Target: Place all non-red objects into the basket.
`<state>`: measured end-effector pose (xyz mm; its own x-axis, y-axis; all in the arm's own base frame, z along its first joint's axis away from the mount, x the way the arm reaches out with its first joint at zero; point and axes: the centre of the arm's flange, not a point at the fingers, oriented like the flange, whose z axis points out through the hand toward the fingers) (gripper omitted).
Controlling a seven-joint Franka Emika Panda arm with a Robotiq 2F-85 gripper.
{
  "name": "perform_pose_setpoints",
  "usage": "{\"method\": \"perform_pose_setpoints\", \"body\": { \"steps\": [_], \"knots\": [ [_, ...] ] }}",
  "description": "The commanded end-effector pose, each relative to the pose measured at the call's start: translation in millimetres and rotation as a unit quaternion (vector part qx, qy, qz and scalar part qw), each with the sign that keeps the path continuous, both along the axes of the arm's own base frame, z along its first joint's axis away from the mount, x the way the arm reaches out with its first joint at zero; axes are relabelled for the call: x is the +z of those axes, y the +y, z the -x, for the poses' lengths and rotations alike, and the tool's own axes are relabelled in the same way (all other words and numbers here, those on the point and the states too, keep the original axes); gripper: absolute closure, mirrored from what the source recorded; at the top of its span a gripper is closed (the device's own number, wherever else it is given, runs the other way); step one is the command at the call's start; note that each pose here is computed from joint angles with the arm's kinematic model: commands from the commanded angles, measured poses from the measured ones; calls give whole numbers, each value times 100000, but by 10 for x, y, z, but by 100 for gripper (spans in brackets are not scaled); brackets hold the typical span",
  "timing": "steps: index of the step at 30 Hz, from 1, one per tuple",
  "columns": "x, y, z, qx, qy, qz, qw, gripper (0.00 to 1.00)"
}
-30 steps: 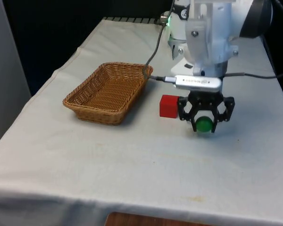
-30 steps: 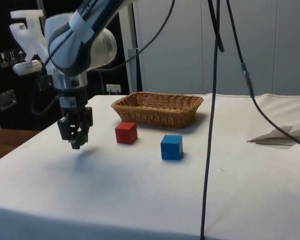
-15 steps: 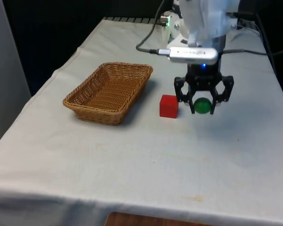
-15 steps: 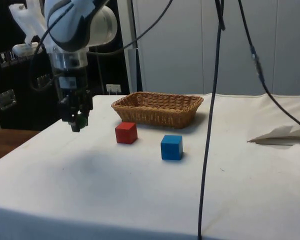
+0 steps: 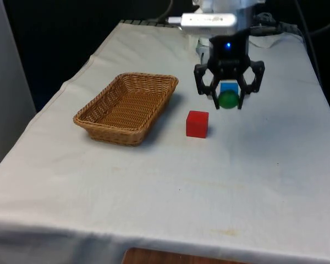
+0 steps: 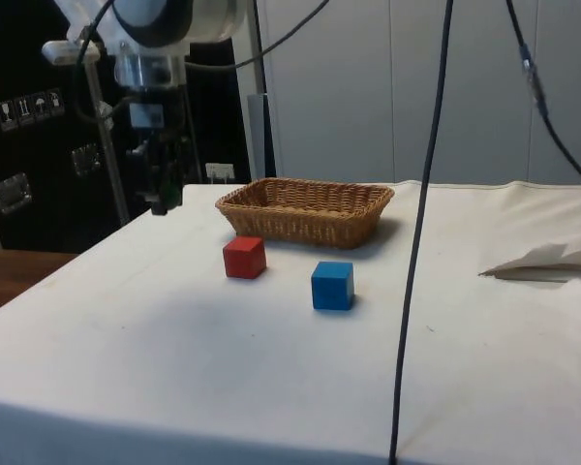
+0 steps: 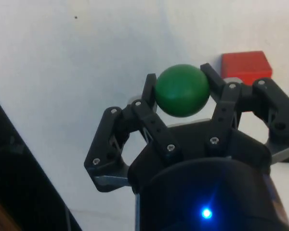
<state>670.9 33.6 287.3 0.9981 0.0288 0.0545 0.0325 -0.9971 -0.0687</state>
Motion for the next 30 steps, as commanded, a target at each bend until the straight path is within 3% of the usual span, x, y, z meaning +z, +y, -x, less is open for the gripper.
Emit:
{"method": "perform_pose_setpoints", "body": {
  "steps": [1, 11, 12, 19, 22, 30],
  "knots": [
    [72, -65, 23, -4, 73, 148, 100000, 100],
    [447, -392, 70, -385, -146, -70, 99999, 100],
    [391, -348, 55, -375, -194, -119, 99999, 100],
    [693, -658, 87, -880, -578, -25, 99994, 100],
    [710, -683, 83, -969, -870, 79, 99991, 100],
    [864, -1009, 107, -1481, -968, 432, 99983, 100]
  ]
}}
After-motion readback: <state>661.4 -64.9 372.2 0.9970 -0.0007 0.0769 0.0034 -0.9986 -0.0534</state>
